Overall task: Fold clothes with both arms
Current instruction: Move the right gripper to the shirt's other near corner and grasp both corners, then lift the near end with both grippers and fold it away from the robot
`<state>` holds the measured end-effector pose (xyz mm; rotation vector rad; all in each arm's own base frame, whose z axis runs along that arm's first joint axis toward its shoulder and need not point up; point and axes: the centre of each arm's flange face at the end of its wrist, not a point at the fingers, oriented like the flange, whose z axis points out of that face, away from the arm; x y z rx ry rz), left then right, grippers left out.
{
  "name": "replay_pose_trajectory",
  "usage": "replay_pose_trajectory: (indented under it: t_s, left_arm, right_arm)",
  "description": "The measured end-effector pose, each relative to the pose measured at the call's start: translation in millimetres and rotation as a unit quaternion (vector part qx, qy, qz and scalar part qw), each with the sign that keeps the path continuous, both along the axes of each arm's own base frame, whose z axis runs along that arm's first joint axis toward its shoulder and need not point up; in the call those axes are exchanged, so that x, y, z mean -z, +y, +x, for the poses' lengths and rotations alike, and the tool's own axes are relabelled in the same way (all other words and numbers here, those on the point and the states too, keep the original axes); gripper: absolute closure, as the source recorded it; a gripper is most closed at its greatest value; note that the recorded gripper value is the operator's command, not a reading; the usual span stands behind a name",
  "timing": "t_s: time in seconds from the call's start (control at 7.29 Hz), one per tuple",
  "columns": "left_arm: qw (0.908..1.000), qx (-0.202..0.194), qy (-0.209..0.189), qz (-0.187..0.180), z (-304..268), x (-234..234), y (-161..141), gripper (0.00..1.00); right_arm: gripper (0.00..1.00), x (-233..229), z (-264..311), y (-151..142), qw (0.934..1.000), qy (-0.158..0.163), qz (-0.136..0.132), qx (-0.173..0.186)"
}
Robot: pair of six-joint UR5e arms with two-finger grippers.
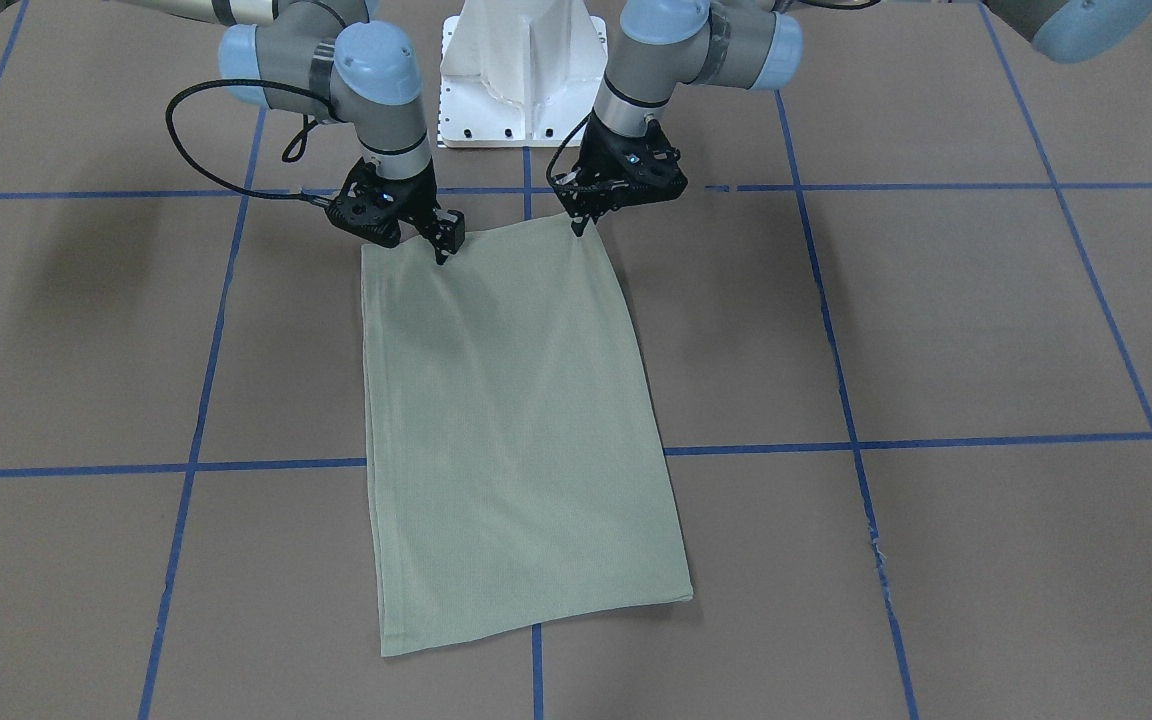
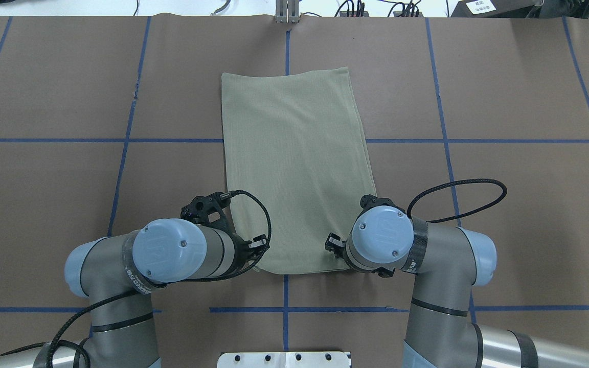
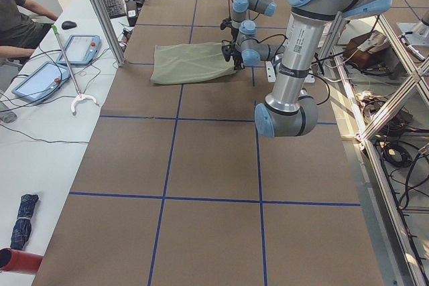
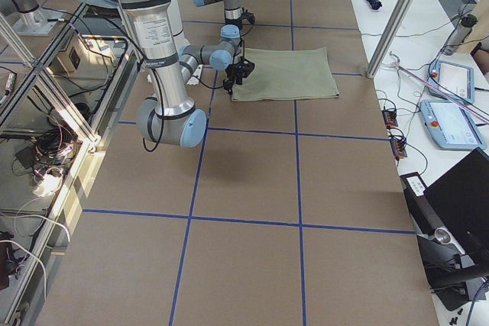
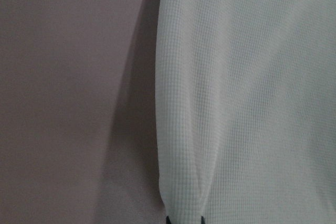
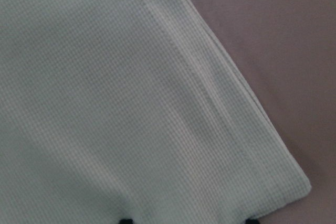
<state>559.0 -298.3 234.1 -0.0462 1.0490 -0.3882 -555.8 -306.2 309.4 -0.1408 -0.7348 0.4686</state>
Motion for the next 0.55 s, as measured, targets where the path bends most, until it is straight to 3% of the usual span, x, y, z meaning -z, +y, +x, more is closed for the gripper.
replay_pose_trajectory:
  t_s: [0.55]
  left_arm:
    - [1.0,0.0,0.001,0.0,0.0,1.2,0.1,1.0]
  right_arm:
    - [1.0,14.1,0.2,-6.0,0.9999,-0.011,0.004,-0.003]
